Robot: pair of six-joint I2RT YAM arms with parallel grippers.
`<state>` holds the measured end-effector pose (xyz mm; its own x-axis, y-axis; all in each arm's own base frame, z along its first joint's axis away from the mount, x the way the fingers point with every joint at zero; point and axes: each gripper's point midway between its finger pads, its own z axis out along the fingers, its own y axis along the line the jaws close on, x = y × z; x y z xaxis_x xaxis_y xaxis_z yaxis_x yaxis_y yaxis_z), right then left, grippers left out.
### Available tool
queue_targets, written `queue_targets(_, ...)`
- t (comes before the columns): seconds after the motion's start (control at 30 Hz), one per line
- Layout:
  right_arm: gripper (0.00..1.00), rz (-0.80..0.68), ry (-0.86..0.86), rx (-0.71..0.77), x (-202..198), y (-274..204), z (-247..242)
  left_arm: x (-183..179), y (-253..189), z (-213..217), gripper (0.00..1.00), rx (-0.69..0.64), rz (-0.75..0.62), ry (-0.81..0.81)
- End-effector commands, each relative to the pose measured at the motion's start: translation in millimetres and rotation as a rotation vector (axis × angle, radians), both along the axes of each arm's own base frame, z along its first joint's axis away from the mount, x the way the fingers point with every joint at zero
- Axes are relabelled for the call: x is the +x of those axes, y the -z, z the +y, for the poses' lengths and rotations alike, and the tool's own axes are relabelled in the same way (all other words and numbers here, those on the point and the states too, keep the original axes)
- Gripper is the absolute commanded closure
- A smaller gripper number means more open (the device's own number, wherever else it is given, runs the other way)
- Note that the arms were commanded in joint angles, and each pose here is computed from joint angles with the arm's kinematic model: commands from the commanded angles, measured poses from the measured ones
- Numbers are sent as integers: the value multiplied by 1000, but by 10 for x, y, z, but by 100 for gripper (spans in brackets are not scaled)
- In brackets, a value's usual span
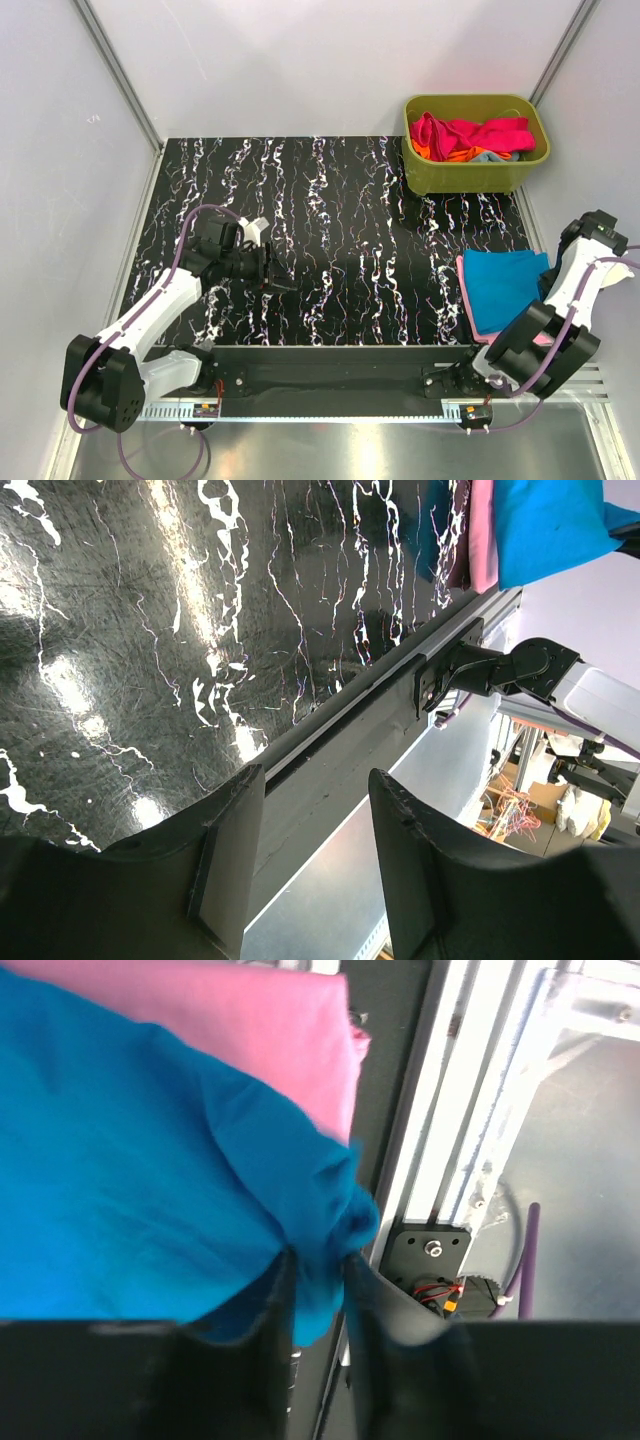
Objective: Fold and stack the t-shirts
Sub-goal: Neatly place the folded tshirt to the corner, then reset both grippers
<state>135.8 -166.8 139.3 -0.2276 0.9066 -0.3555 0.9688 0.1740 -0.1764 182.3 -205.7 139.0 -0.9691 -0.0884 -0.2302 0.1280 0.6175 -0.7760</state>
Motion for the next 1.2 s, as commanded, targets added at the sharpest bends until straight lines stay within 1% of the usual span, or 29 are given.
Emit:
queue_targets(0.0, 66, 32, 64, -89, -66, -138, -210, 28, -81, -28, 49, -44, -35, 12)
queue_targets(0.07, 61, -21, 94, -131, -38, -272, -232, 24, -84, -17, 49, -47, -38, 7)
queue_targets(0.17, 59, -144, 117, -144, 83, -390, -189, 14, -68, 0, 49, -50, -31, 1)
queue_targets(0.23, 53, -207, 107, -78, 212, -383, -83, 15, -74, 2, 49, -58, -27, -5)
queue_targets(0.3, 53, -252, 78, -28, 361, -370, -1, 20, -92, 0, 49, -66, -27, -10)
queue_targets(0.33, 54, -286, 39, -10, 472, -402, 70, 21, -114, -2, 49, -70, -36, -9)
queue_targets(0.4, 54, -337, -88, -15, 741, -478, 279, 21, -115, 10, 49, -69, -38, -17)
queue_targets(0.47, 55, -385, -179, -29, 943, -559, 462, 9, -115, 16, 49, -71, -37, -21)
queue_targets(0.5, 55, -427, -288, 21, 1123, -572, 750, -3, -96, 23, 49, -70, -32, -24)
queue_targets(0.57, 54, -520, -368, 64, 1337, -645, 1035, -15, -101, 29, 48, -71, -37, -27)
queue_targets(0.6, 54, -582, -472, 143, 1461, -691, 1394, -17, -105, 36, 48, -71, -39, -33)
queue_targets(0.63, 54, -628, -521, 183, 1491, -702, 1613, -16, -105, 48, 47, -68, -45, -40)
queue_targets(0.67, 53, -710, -588, 212, 1627, -792, 1820, -19, -122, 63, 46, -64, -64, -52)
queue_targets(0.7, 53, -767, -661, 281, 1655, -858, 2077, -19, -139, 71, 45, -65, -76, -61)
queue_targets(0.73, 52, -790, -754, 341, 1580, -843, 2428, -34, -127, 83, 43, -64, -86, -67)
queue_targets(0.77, 47, -858, -801, 366, 1627, -921, 2594, -24, -115, 108, 43, -54, -98, -86)
queue_targets(0.8, 45, -894, -855, 452, 1559, -946, 2814, -41, -158, 125, 42, -62, -120, -96)
queue_targets(0.83, 41, -902, -854, 519, 1441, -827, 2926, -58, -146, 131, 42, -66, -121, -96)
queue_targets(0.87, 38, -977, -887, 564, 1439, -885, 3064, -106, -49, 156, 42, -55, -104, -105)
queue_targets(0.9, 33, -1009, -900, 645, 1346, -871, 3181, -121, 3, 187, 41, -54, -93, -126)
queue_targets(0.93, 27, -1004, -831, 724, 1166, -620, 3218, -139, -18, 202, 41, -70, -122, -135)
queue_targets(0.97, 1, -1112, -842, 759, 1196, -701, 3277, -208, 114, 228, 41, -63, -98, -142)
queue_targets(1.0, 0, -1145, -851, 827, 1093, -669, 3347, -218, 104, 225, 41, -80, -96, -155)
queue_targets(1.03, 0, -1140, -799, 884, 941, -425, 3355, -208, 35, 212, 41, -104, -138, -152)
queue_targets(1.07, 0, -1221, -820, 897, 939, -492, 3374, -220, 22, 204, 41, -114, -137, -150)
queue_targets(1.13, 0, -1228, -797, 938, 803, -314, 3375, -244, 15, 180, 41, -130, -124, -137)
queue_targets(1.17, 0, -1255, -809, 953, 776, -340, 3390, -263, 12, 163, 41, -141, -112, -128)
